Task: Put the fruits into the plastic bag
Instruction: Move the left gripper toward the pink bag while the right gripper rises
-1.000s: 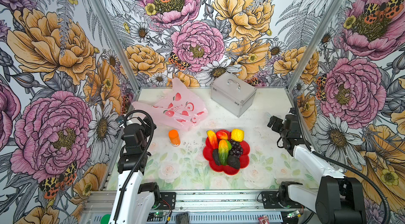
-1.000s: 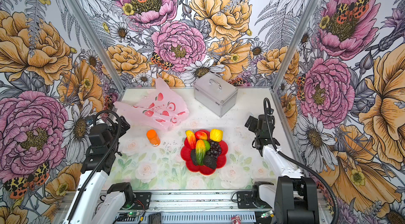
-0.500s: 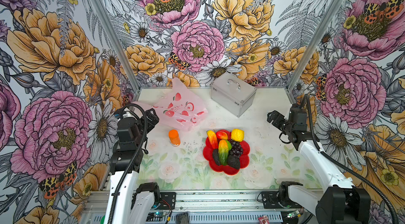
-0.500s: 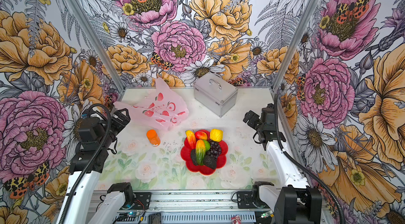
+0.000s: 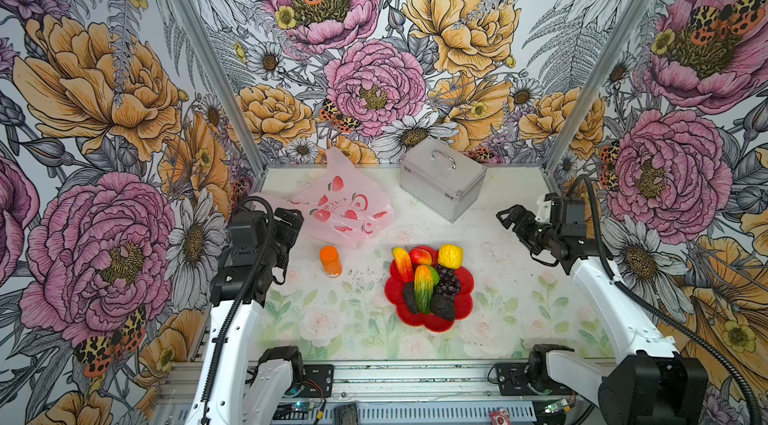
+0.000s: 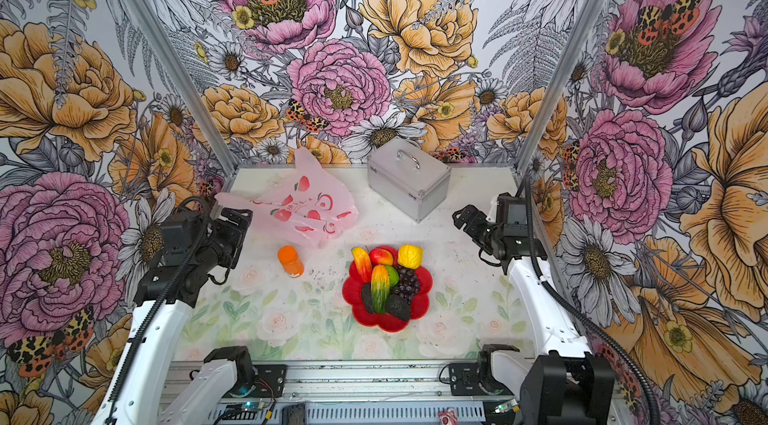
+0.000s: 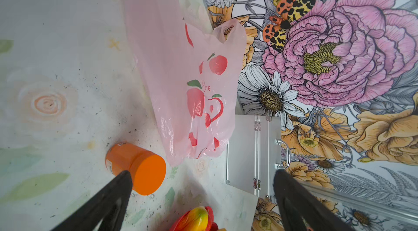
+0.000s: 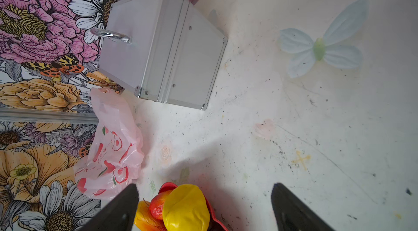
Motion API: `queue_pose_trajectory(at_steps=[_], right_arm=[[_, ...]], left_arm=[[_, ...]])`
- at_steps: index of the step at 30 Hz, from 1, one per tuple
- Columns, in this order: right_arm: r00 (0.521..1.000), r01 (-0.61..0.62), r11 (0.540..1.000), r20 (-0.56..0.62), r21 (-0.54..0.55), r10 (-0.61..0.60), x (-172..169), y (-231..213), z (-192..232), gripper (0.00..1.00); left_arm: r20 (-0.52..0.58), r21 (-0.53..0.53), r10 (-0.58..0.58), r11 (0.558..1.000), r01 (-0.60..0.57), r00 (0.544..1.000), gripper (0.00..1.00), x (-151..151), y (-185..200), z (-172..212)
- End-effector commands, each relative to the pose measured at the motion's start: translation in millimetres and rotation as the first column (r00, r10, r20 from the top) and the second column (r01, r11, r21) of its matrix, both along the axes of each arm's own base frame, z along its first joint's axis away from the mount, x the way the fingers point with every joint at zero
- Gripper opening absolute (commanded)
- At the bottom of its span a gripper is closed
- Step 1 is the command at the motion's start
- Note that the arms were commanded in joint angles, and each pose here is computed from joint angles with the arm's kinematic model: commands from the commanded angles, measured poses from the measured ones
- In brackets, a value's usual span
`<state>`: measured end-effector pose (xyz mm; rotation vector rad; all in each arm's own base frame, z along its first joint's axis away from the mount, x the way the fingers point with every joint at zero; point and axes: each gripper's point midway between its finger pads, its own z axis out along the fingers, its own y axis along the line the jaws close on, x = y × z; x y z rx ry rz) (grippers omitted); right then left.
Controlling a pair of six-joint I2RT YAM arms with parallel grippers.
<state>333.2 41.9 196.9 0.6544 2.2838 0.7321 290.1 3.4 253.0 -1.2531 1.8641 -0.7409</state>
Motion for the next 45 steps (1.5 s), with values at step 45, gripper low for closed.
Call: queue_pose_trajectory(at_steps=[45], right_arm=[[0.983, -0.182, 0.982, -0.010, -0.045, 0.182, 8, 31, 5, 0.95]], left_arm=[[-0.338, -0.139, -0.196, 0.978, 0.157, 0.921, 0.65, 163, -34, -127]])
